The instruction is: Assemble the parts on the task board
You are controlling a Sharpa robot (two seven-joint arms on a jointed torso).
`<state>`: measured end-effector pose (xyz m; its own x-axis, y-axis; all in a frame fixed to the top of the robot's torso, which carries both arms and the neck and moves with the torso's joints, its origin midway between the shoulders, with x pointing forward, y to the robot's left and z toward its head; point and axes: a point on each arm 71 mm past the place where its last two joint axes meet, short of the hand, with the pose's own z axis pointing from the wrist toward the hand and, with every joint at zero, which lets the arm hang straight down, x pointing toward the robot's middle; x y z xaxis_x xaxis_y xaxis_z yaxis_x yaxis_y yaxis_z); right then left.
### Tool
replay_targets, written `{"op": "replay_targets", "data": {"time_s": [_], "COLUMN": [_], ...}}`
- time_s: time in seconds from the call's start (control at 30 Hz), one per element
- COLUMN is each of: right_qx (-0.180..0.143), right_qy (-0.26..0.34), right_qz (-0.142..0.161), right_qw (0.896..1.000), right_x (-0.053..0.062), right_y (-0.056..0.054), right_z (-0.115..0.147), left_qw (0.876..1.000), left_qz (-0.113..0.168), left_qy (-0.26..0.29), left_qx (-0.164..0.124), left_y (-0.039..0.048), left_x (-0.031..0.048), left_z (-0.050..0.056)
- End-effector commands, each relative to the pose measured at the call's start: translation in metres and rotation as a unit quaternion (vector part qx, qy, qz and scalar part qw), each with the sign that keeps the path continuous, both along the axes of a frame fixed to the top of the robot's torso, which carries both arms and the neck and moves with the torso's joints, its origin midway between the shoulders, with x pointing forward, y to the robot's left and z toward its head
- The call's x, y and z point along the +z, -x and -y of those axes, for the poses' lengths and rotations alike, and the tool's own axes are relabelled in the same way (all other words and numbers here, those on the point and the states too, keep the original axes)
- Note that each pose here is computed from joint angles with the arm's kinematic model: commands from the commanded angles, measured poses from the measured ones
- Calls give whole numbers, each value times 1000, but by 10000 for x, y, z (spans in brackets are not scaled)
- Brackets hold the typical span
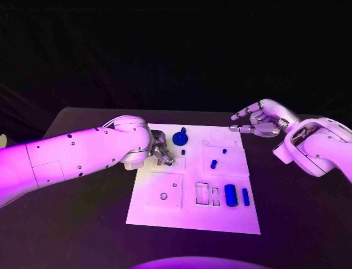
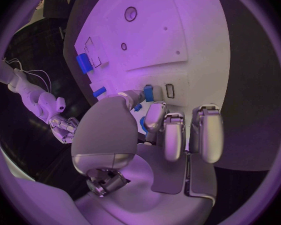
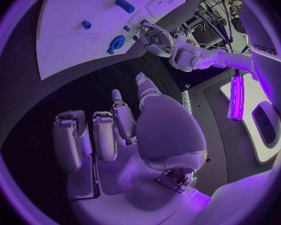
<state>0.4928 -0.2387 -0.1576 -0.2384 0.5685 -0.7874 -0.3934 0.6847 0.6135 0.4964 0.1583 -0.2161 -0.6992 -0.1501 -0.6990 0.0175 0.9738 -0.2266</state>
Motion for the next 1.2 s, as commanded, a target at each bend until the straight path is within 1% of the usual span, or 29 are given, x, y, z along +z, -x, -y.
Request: {"op": "replay_targets", "data": {"time_s": [0.03,0.5,1.2], "right_qx": [7,5,3], "right_qy": [2,4,4], "right_qz": [-3,-5,-6], "right_qw": [1000,1000,1000], "right_x": [-7,-9,-10], "right_y": [7,9,11], "right_z": [-19,-15,-12], "left_qw": [1000,999,999], "left_qz": [-27,-40,-44], "left_qy": [-9,-14,-18], "left_qx": [-9,-12,-11], "left_y": [23,-7,-37], "left_x": [-69,-98,-116], "left_z": [12,19,28]}}
